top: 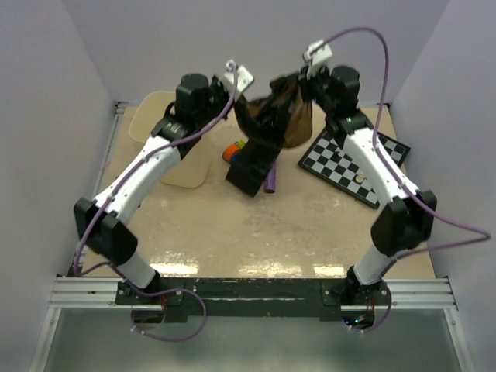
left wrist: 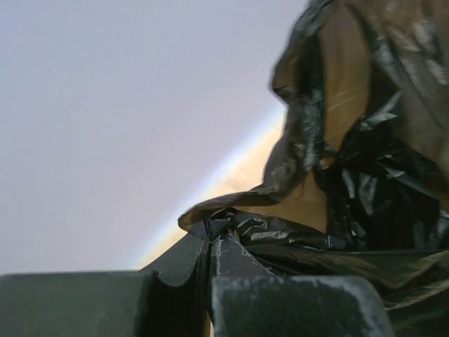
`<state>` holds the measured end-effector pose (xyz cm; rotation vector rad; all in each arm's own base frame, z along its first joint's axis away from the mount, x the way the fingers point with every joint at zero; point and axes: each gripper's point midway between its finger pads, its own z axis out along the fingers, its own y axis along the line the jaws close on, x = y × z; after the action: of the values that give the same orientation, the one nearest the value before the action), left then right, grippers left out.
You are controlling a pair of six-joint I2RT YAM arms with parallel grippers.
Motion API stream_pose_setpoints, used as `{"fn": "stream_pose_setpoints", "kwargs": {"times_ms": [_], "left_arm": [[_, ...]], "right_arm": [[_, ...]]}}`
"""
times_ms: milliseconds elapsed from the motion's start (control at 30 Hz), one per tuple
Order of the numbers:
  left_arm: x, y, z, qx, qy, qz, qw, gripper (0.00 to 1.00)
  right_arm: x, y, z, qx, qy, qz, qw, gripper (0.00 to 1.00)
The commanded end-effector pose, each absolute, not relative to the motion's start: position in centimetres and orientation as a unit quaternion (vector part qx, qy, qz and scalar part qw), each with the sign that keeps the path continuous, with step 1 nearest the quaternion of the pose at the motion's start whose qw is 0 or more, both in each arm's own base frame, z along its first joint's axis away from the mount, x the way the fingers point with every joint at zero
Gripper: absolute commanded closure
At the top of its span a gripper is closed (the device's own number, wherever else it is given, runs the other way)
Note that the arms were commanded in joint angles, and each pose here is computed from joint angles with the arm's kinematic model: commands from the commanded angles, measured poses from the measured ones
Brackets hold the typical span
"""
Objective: Put the trash bags into the trash bin
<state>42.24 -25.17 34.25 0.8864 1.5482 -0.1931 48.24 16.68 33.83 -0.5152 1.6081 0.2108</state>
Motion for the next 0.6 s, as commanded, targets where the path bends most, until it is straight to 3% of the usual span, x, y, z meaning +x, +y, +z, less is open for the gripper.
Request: {"fn": "stream_pose_setpoints", "kwargs": {"times_ms": [0, 33, 67, 167, 300, 433, 500, 567], "left_arm": [[49.0, -20.5, 52.2, 0.273, 0.542, 0.076, 0.791, 1.0], [49.5, -20.4, 55.8, 0.268, 0.496, 0.109, 0.819, 1.0], [48.0, -19.9, 61.2, 0.249, 0.429, 0.128, 0.859, 1.0], [42.6, -20.1, 70.2, 0.233, 0.236, 0.182, 0.926, 1.0], [34.2, -21.7, 74.7, 0.207, -0.004, 0.283, 0.936, 1.0], [33.3, -25.5, 71.0, 0.217, -0.079, 0.347, 0.909, 1.0], [34.4, -27.5, 66.0, 0.255, -0.078, 0.366, 0.891, 1.0], [35.1, -29.2, 57.5, 0.321, -0.05, 0.346, 0.88, 1.0]], "right_arm": [[51.4, 14.6, 56.9, -0.15, 0.495, 0.031, 0.855, 1.0], [50.1, 14.4, 61.6, -0.14, 0.438, 0.031, 0.887, 1.0], [48.0, 14.3, 65.9, -0.136, 0.374, 0.033, 0.917, 1.0], [38.7, 13.5, 75.3, -0.12, 0.174, 0.031, 0.977, 1.0], [31.8, 13.0, 78.2, -0.112, 0.041, -0.019, 0.993, 1.0], [37.2, 14.8, 71.1, -0.155, 0.137, -0.046, 0.977, 1.0], [41.1, 15.1, 63.3, -0.185, 0.238, -0.072, 0.951, 1.0], [44.2, 15.1, 50.7, -0.248, 0.379, -0.105, 0.885, 1.0]]}}
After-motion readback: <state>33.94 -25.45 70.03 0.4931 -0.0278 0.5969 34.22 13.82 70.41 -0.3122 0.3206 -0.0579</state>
